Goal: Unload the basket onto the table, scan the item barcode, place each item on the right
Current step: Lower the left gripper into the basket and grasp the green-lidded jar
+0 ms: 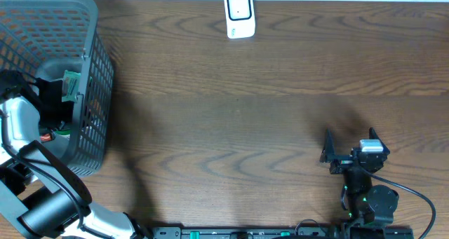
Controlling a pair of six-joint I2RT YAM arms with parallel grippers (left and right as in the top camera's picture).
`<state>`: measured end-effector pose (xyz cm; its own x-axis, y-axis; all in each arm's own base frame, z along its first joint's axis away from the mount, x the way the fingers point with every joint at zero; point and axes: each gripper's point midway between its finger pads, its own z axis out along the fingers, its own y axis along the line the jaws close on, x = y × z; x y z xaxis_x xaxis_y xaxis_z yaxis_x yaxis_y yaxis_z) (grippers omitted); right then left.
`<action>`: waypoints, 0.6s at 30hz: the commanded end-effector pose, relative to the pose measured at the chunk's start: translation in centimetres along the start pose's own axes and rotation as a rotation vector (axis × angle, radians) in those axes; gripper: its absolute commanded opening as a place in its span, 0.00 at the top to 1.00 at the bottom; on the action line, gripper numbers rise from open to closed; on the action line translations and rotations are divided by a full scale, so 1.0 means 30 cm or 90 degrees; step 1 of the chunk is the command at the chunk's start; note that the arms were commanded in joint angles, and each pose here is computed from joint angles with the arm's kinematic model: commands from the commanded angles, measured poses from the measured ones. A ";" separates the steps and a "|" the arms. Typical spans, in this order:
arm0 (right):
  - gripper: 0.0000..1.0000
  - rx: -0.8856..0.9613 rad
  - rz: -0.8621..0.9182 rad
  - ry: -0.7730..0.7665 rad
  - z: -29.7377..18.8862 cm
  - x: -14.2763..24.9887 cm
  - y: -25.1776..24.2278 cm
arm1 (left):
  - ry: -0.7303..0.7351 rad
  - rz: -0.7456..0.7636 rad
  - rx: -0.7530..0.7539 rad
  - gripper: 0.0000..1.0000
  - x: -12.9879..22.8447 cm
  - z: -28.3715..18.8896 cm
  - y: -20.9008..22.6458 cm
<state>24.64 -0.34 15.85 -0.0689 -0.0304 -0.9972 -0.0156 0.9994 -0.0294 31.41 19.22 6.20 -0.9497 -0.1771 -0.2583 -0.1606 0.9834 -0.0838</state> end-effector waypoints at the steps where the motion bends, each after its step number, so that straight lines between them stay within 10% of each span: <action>1: 0.01 0.005 0.008 0.000 -0.001 0.002 -0.005 | 0.000 0.044 -0.041 0.02 -0.021 -0.012 0.043; 18: 0.01 0.005 0.008 0.000 -0.001 0.002 -0.005 | -0.007 0.077 -0.059 0.02 -0.029 0.022 0.066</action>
<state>24.64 -0.34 15.85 -0.0689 -0.0304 -0.9972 -0.0156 0.9994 -0.0294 32.12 21.06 6.39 -0.9533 -0.0838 -0.2903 -0.0951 0.9951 0.0252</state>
